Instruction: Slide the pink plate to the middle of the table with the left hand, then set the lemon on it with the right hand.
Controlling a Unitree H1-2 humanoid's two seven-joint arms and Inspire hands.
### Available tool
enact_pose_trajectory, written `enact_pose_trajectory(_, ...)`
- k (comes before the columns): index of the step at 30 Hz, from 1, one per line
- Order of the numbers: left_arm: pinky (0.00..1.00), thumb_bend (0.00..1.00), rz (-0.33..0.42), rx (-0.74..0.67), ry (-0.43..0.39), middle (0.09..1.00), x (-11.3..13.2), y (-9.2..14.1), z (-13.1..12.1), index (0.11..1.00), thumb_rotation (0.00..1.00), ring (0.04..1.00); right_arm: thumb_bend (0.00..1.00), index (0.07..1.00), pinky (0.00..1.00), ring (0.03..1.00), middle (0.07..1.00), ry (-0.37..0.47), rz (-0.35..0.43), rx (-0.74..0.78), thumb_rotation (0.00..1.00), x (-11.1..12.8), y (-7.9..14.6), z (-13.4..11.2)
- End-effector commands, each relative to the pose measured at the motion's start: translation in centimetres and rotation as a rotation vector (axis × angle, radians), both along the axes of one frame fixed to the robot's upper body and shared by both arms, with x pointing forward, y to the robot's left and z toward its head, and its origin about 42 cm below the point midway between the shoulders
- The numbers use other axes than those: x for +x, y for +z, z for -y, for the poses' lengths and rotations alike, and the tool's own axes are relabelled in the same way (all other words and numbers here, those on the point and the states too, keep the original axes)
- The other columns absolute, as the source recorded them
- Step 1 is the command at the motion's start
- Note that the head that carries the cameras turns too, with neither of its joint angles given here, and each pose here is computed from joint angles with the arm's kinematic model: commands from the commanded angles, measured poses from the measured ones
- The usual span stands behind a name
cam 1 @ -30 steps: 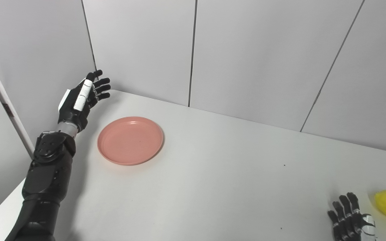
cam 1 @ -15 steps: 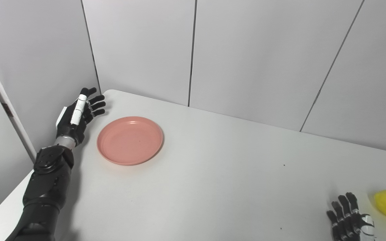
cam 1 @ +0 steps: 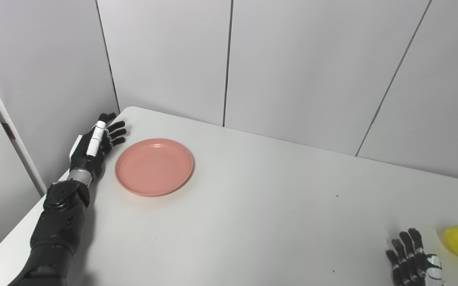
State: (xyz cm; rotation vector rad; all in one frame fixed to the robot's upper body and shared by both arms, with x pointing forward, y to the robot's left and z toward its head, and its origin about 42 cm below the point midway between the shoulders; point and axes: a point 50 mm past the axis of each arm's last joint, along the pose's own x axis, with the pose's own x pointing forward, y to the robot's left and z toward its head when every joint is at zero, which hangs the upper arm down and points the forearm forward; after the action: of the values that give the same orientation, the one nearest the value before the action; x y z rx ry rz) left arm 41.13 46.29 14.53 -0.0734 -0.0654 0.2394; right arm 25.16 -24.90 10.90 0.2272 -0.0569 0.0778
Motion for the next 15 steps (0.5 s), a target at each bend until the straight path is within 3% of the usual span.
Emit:
enact_pose_trajectory(1,0.82,0.86,0.079,0.046,-0.022,0.82,1.5,3.0,-0.2,0.867,0.84,0.814,0.6,1.0,1.0,1.0,1.0,-0.003,-0.051,0.027,1.0,-1.2,-1.5,-0.6)
enact_pose_trajectory(10,0.78,0.84,0.064,0.02,-0.028,0.792,1.2,2.0,1.2,0.817,0.78,0.788,0.61,1.0,1.0,1.0,1.0,-0.003,-0.049,0.032,1.0,-1.1,-1.4,-0.8)
enact_pose_trajectory(15,0.76,0.85,0.052,0.004,-0.038,0.793,0.9,2.2,2.4,0.818,0.8,0.777,0.6,1.0,1.0,1.0,1.0,-0.003,-0.052,0.044,1.0,-1.1,-1.3,-0.8)
